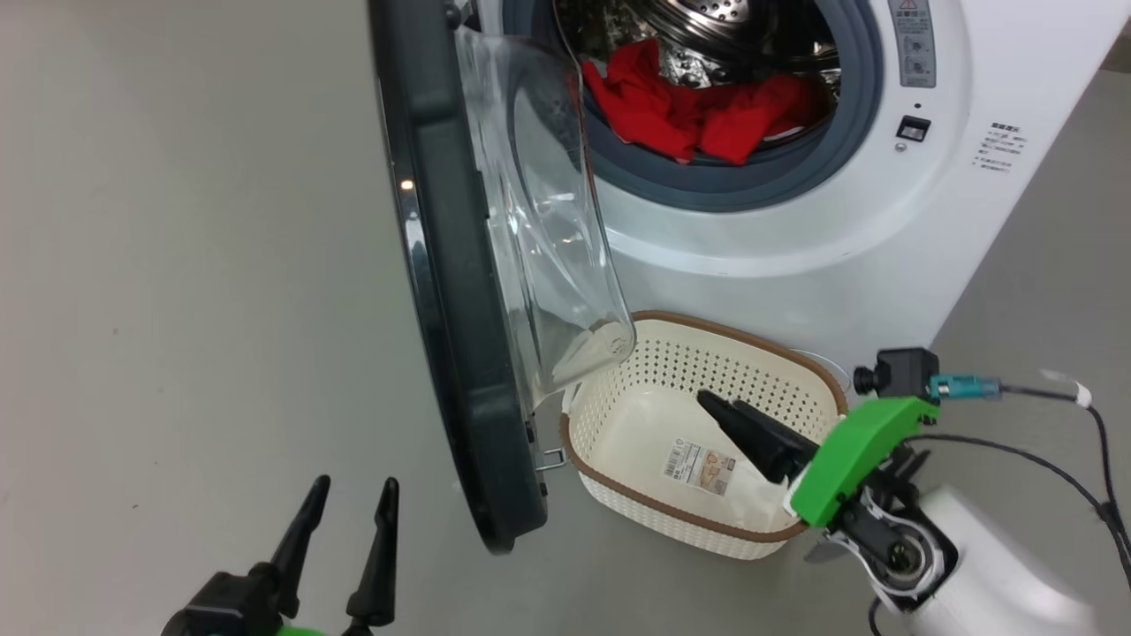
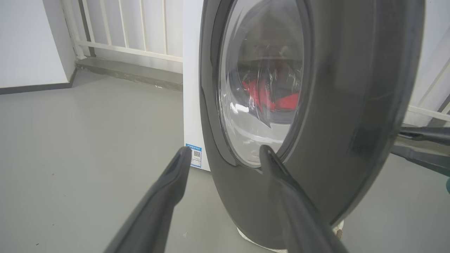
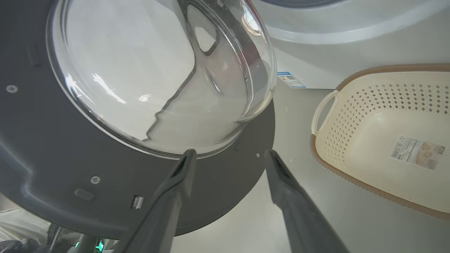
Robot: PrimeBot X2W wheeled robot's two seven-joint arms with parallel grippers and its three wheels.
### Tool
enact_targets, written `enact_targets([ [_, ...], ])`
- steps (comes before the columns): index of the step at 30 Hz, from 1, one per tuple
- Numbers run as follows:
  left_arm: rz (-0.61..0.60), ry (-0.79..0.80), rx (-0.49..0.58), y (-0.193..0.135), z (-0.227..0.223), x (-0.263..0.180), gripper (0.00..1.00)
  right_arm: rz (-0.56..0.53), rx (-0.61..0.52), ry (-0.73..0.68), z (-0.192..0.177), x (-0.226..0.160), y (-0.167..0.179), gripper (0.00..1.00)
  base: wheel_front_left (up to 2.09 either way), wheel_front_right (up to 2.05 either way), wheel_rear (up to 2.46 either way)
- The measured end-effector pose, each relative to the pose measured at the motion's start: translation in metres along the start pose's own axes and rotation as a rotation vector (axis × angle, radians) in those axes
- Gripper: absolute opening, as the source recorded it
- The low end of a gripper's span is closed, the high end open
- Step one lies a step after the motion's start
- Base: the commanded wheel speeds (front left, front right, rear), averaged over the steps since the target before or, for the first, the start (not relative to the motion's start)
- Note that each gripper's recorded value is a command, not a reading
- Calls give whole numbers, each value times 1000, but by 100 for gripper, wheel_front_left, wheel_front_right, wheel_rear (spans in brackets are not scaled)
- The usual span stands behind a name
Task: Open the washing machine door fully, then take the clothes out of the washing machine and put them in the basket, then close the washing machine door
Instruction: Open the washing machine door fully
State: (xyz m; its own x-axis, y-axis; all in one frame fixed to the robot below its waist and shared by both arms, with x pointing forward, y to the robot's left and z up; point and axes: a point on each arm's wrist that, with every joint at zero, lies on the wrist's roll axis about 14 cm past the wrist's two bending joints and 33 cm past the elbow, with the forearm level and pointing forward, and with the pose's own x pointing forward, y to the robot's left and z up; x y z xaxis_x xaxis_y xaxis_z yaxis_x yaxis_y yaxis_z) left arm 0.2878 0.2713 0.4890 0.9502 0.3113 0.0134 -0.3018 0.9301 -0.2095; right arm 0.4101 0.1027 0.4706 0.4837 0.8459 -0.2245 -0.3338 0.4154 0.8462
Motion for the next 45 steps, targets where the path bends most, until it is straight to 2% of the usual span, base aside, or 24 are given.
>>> enact_targets([
  [4, -7, -2, -1, -1, 1, 2, 100, -67, -54, -56, 2, -12, -22, 100, 0, 0, 0],
  [12, -22, -9, 0, -4, 2, 6, 100, -136, -187, -137, 2, -36, -46, 100, 0, 0, 0],
  [19, -30, -7, 4, -6, 1, 7, 100, -171, -302, -233, 11, -56, -60, 100, 0, 0, 0],
  [24, -36, 1, 3, -8, -2, 7, 100, -203, -397, -247, 16, -66, -70, 100, 0, 0, 0],
  [29, -36, 16, 4, -8, -6, 7, 100, -215, -477, -332, 40, -74, -67, 100, 0, 0, 0],
  [45, -21, 22, 8, -4, -8, 5, 100, -239, -656, -453, 48, -93, -53, 100, 0, 0, 0],
])
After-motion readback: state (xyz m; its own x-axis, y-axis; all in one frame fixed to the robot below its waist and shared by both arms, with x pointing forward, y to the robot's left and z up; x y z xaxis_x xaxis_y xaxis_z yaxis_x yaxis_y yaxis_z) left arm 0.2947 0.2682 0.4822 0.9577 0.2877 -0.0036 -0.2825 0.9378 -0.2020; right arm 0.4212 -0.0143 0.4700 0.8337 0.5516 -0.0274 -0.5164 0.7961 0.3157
